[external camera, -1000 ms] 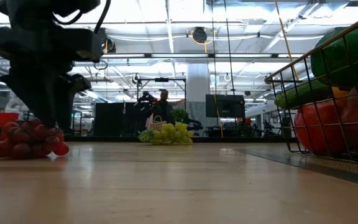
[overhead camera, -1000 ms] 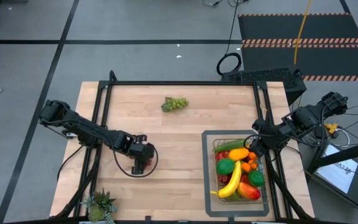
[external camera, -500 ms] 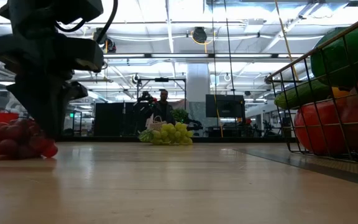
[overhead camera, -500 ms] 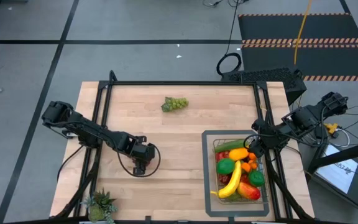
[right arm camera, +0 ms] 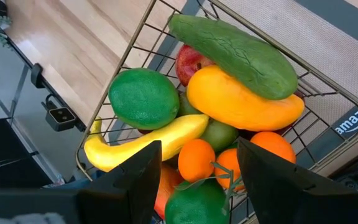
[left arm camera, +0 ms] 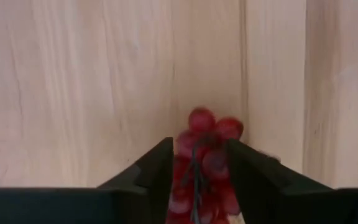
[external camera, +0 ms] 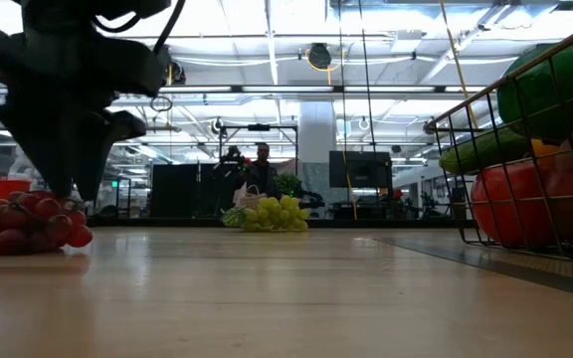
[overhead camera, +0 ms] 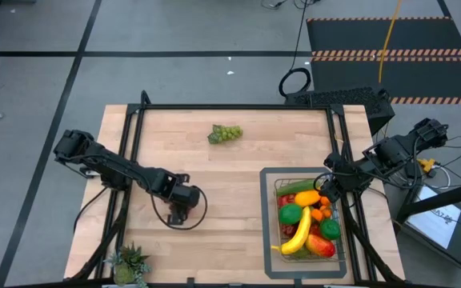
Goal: Build produce basket
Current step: Put the red grapes into the wire basket
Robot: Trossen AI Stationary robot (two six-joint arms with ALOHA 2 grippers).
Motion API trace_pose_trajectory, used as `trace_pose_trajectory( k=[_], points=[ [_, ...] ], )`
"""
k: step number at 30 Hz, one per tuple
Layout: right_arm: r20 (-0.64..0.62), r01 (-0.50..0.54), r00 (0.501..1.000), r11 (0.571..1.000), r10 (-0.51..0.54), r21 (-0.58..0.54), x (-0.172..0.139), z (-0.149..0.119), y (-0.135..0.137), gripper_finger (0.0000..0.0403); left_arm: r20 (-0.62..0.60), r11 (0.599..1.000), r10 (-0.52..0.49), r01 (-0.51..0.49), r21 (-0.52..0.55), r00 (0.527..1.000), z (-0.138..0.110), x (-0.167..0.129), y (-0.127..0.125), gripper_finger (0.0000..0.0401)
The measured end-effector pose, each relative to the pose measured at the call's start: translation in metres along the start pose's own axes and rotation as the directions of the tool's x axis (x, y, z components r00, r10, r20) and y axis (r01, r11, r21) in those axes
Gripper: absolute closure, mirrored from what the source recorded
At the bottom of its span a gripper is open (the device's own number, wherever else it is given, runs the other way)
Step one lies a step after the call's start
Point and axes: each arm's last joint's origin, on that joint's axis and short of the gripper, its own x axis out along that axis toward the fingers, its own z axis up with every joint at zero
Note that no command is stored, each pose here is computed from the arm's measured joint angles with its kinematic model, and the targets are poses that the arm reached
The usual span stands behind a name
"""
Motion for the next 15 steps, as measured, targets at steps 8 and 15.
trace_pose_trajectory(
  k=[8, 15],
  points=[
    [0.032, 0.004, 0.999, 1.000, -0.004, 0.001, 0.000, 0.001, 0.000, 0.0197, -0.023, 1.000, -0.003, 0.004, 0.017, 1.000, -0.005, 0.005, 0.003, 0.0249],
    [0.049, 0.002, 0.999, 1.000, -0.002, 0.001, 0.000, 0.001, 0.000, 0.0197, -0.025, 1.000, -0.025, 0.025, 0.002, 0.999, -0.004, 0.005, 0.012, 0.0311]
  ],
)
